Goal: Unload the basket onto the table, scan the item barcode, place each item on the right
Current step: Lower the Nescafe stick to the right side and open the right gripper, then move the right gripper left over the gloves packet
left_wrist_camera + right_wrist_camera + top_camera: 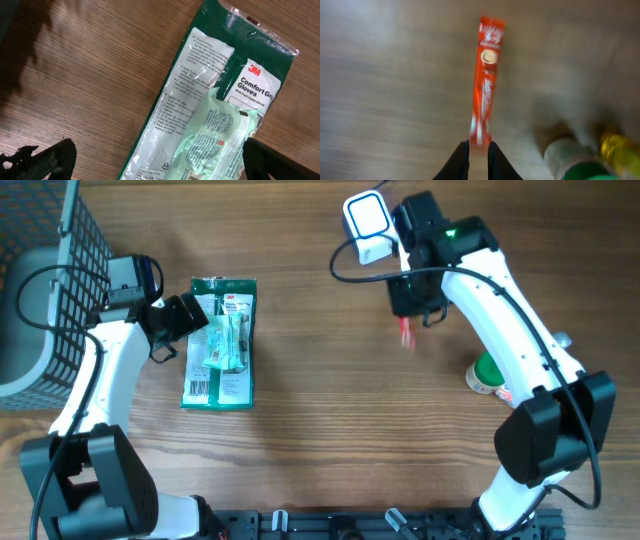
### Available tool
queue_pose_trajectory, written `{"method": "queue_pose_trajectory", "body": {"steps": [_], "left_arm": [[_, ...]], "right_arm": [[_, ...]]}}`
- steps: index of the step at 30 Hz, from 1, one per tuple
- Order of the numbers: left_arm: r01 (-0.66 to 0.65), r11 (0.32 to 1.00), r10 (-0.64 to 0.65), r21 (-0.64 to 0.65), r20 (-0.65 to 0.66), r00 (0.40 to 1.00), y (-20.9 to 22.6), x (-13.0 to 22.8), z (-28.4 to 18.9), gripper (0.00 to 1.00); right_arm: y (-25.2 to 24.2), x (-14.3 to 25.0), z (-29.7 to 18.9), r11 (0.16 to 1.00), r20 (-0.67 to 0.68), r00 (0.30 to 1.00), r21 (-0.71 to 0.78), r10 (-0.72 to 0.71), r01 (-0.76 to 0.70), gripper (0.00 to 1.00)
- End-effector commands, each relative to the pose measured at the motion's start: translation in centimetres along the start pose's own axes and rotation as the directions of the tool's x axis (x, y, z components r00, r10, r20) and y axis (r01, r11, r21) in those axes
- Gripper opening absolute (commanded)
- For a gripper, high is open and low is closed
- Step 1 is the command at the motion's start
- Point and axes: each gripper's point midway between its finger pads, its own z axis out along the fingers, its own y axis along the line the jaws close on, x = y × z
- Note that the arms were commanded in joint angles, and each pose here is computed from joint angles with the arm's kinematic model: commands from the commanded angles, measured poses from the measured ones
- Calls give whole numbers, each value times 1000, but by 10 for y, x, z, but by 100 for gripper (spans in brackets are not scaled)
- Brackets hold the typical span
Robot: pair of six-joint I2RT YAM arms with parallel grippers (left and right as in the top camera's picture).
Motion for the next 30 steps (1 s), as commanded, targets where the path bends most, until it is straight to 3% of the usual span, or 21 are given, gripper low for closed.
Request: {"method": "queue_pose_trajectory", "body": {"steps": [1,4,8,13,18,22,30], "left_arm": [[9,1000,-9,15,23,1000,-2,-6,-7,100],[8,1000,-9,15,23,1000,-2,-6,-7,100],[9,1000,-9,15,23,1000,-2,-6,-7,100],[8,1000,-9,15,23,1000,-2,-6,-7,100],[9,1000,-9,15,23,1000,-2,-6,-7,100],[9,1000,-9,15,23,1000,-2,-6,-7,100],[8,1000,-9,15,23,1000,-2,-6,-7,100]], "right_arm": [[-17,38,37,989,-134,985,111,111,-96,15],[-30,64,59,972,-185,970,199,159,-121,20],[4,62,82,988,-187,971,11,151,-151,28],[21,7,105,985,62,988,-108,143,-136,33],[8,-13,134,987,234,959,-57,158,-149,47],[6,9,155,988,192,970,-41,152,-147,50],[-30,99,163,978,-114,985,178,127,-106,50]]}}
